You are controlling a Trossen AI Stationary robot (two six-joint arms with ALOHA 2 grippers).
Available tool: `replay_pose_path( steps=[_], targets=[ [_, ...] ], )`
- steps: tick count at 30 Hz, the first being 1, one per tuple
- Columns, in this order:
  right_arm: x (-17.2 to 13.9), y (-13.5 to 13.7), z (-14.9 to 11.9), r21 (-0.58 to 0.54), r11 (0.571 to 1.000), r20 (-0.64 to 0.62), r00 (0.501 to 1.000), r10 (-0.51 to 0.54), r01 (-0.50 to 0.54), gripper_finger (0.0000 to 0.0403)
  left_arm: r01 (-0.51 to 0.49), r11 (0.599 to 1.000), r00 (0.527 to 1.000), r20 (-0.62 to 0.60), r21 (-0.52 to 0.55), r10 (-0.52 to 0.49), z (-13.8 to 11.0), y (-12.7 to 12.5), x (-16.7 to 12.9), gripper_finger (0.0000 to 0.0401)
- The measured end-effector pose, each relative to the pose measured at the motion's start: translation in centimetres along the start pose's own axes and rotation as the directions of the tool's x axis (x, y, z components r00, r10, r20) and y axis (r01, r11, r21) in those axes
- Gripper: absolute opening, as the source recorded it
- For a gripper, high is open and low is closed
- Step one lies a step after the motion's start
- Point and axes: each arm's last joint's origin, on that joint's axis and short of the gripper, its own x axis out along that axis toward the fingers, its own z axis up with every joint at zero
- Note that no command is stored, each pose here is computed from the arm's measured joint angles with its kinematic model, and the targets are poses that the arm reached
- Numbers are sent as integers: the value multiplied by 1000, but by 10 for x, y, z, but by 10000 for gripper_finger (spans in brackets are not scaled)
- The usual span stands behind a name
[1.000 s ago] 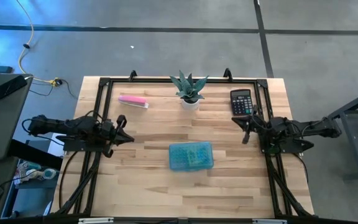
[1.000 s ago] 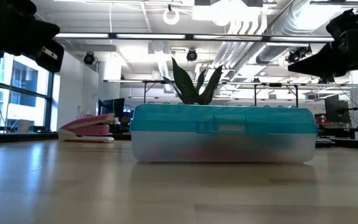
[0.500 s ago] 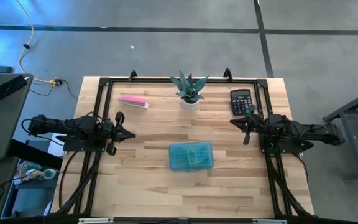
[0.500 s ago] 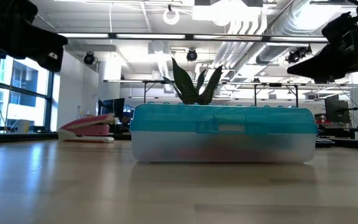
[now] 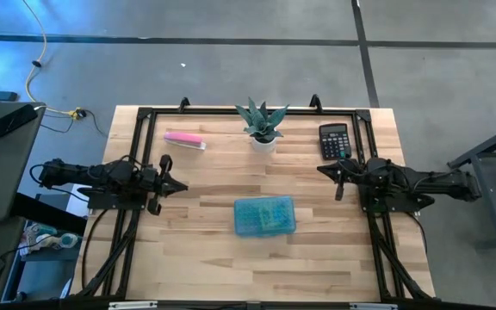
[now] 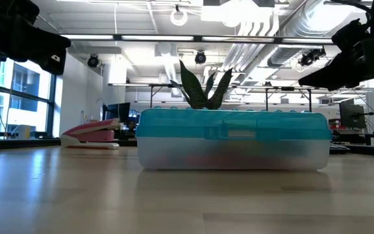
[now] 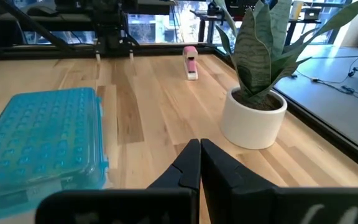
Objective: Pack school essentials
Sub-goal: Return to Home Position
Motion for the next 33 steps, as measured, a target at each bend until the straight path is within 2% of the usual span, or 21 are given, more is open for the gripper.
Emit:
replay_pose_path(
  steps=[7,9,11,13,16,18,21,33],
  targets=[
    [0,0,0,26,1000,0,1000,0,0,0,-2,1000,1000,2,-20,2,0,0,0,0],
    [0,0,0,62,998,0,1000,-1,1,0,-66,989,996,43,-129,72,4,2,0,1],
    [0,0,0,107,994,0,1000,-1,1,0,-198,941,970,86,-274,229,8,6,-1,1],
    [0,0,0,150,989,0,1000,-1,1,0,-308,881,928,90,-360,361,9,10,-2,0],
    [0,0,0,205,979,0,1000,-1,1,0,-416,810,866,93,-412,492,9,14,-4,1],
    [0,0,0,228,974,0,1000,-1,1,0,-456,787,840,90,-416,535,9,15,-5,1],
    [0,0,0,252,968,0,1000,-1,1,0,-474,774,827,89,-419,555,9,16,-5,0],
    [0,0,0,256,967,0,1000,-1,1,0,-477,773,825,89,-419,557,9,16,-5,0]
  ],
)
